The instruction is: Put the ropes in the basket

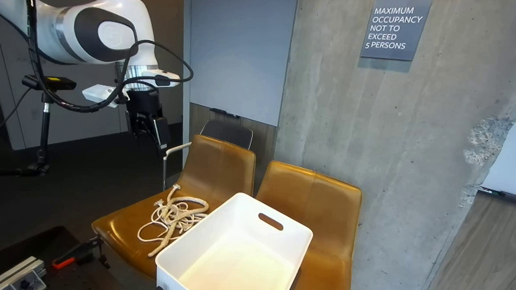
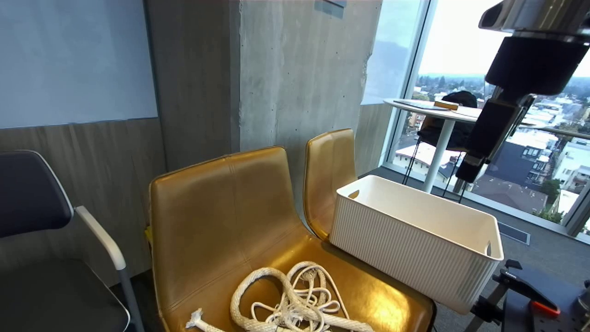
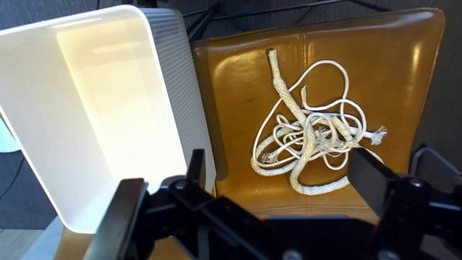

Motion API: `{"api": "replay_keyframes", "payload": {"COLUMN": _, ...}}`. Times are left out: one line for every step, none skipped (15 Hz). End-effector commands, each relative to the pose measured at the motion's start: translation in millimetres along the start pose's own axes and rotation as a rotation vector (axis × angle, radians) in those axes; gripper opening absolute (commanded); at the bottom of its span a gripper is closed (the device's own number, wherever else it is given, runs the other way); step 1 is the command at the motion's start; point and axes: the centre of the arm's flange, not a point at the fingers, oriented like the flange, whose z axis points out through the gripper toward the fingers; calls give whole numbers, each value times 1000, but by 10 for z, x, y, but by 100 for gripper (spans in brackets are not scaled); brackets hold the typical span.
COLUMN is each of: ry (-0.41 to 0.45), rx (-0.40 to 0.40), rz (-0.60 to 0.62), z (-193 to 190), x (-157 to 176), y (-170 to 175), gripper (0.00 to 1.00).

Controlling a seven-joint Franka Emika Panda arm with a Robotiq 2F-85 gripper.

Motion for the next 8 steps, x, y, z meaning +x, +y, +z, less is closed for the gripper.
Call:
{"api": "replay_keyframes", "payload": {"ry": 57, "rx": -3, "rz": -95, "z": 227, "x": 379, "y": -412, "gripper": 100}}
{"api": "replay_keyframes", "payload": {"ry": 69, "rx": -6, "rz": -124, "z": 324, "x": 476, "y": -556, "gripper": 100}}
{"api": "replay_keyframes", "payload": {"ry": 80, "rx": -5, "rz": -149, "z": 369, "x": 550, "y": -650, "gripper": 100}}
{"api": "replay_keyframes", "payload": {"ry": 89, "rx": -7, "rz": -177, "z": 476, "x": 658, "y": -781, "gripper": 100}}
{"api": "replay_keyframes", "payload": {"ry": 93, "rx": -6, "rz": -201, "z": 575, "x": 754, "y": -884, "gripper": 100}}
{"api": "replay_keyframes", "payload": {"ry": 97, "rx": -5, "rz": -224, "z": 667, "x": 864, "y": -977, "gripper": 100}}
{"api": "replay_keyframes", "payload": {"ry": 97, "rx": -4, "rz": -245, "z": 772, "x": 963, "y": -1068, "gripper": 100}}
{"api": "replay_keyframes", "payload": {"ry": 96, "rx": -3, "rz": -263, "z": 889, "x": 1085, "y": -1156, "gripper": 100}}
